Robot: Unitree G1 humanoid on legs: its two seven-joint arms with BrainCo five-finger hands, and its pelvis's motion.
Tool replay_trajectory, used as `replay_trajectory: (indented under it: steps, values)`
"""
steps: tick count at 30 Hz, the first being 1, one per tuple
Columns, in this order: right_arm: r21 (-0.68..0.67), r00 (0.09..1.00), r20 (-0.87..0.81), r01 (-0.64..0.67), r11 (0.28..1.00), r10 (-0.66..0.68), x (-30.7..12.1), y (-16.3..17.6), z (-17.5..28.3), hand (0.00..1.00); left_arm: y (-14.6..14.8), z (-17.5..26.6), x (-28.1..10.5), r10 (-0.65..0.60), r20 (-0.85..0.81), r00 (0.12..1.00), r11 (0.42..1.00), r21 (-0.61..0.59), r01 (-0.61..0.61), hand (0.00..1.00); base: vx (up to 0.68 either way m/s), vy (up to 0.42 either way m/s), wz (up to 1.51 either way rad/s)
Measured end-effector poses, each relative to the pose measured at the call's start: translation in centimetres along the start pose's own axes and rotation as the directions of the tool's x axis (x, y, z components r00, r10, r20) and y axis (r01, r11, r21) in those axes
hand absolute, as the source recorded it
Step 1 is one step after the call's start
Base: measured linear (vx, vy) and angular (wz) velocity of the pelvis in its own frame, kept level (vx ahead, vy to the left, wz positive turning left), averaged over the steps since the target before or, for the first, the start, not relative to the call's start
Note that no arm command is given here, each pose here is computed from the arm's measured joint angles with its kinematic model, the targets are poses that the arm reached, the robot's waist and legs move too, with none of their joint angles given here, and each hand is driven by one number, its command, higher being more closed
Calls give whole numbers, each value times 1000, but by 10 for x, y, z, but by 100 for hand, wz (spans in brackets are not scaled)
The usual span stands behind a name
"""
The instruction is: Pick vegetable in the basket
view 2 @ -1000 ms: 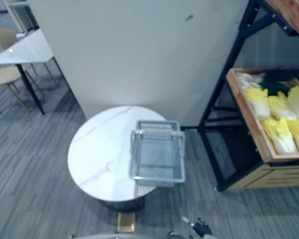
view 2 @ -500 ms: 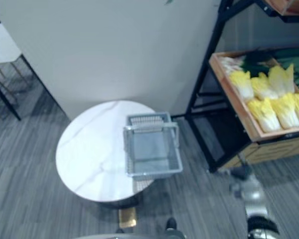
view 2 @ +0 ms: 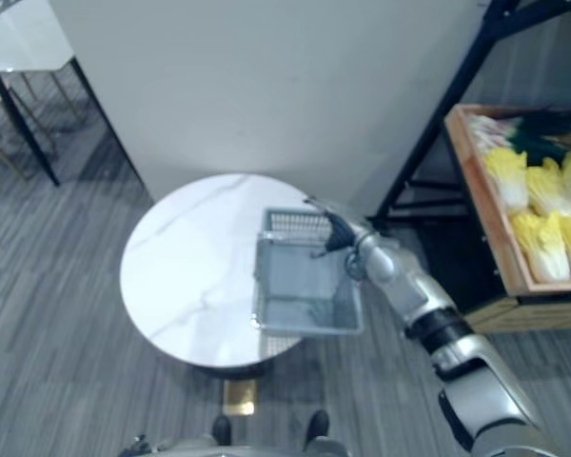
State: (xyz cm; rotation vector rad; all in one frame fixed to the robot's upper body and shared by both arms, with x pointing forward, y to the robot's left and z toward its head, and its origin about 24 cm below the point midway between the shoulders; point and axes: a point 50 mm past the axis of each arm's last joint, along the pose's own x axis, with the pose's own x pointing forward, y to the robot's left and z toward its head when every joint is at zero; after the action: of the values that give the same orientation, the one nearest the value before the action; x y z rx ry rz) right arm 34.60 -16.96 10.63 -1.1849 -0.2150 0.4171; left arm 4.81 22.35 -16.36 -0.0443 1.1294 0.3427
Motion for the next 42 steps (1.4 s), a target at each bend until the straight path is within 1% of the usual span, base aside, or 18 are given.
replay_trajectory:
  steps: [4, 6, 9, 11, 15, 20, 29, 30, 39, 42]
  values:
    - [-20, 999, -20, -31, 999, 31, 10, 1, -1, 0, 2, 0, 0, 13, 0, 1000, 999, -39, -13, 0, -20, 3, 15]
    - [-15, 998, -38, -40, 999, 40, 13, 3, -3, 0, 2, 1, 0, 15, 2, 1000, 999, -42, -15, 0, -26, -1, 5]
    - [-53, 994, -92, -71, 996, 66, 19, 4, -10, 0, 1, 4, 1, 12, 10, 1000, 999, -41, -12, 0, -22, -2, 8]
    - [-67, 988, -138, -78, 995, 68, 20, 2, -18, 0, -1, 10, 3, 7, 23, 1000, 999, -40, -6, 0, -15, -4, 13]
    - [-70, 983, -171, -81, 994, 68, 24, 2, -21, 0, -4, 14, 4, 1, 36, 999, 999, -33, 0, 0, 0, 0, 1]
    - [-31, 971, -239, -12, 999, 4, 26, -9, -31, 0, -8, 21, 5, -8, 55, 998, 1000, -17, 9, 0, 12, 4, 0]
    - [-23, 960, -275, 48, 999, -53, 31, -27, -35, 0, -14, 32, 8, -14, 86, 996, 1000, 1, 14, 0, 5, 7, 1]
    - [-35, 955, -288, 56, 998, -64, 30, -30, -37, 100, -14, 32, 8, -15, 87, 996, 1000, 0, 15, 0, 23, 14, 3]
    - [-57, 948, -308, 66, 996, -80, 30, -33, -39, 100, -15, 32, 8, -15, 86, 996, 1000, -5, 16, 0, 16, 4, 2]
    - [-80, 951, -302, 46, 996, -68, 31, -32, -38, 100, -15, 32, 8, -15, 86, 996, 1000, -4, 16, 0, 0, 0, 0]
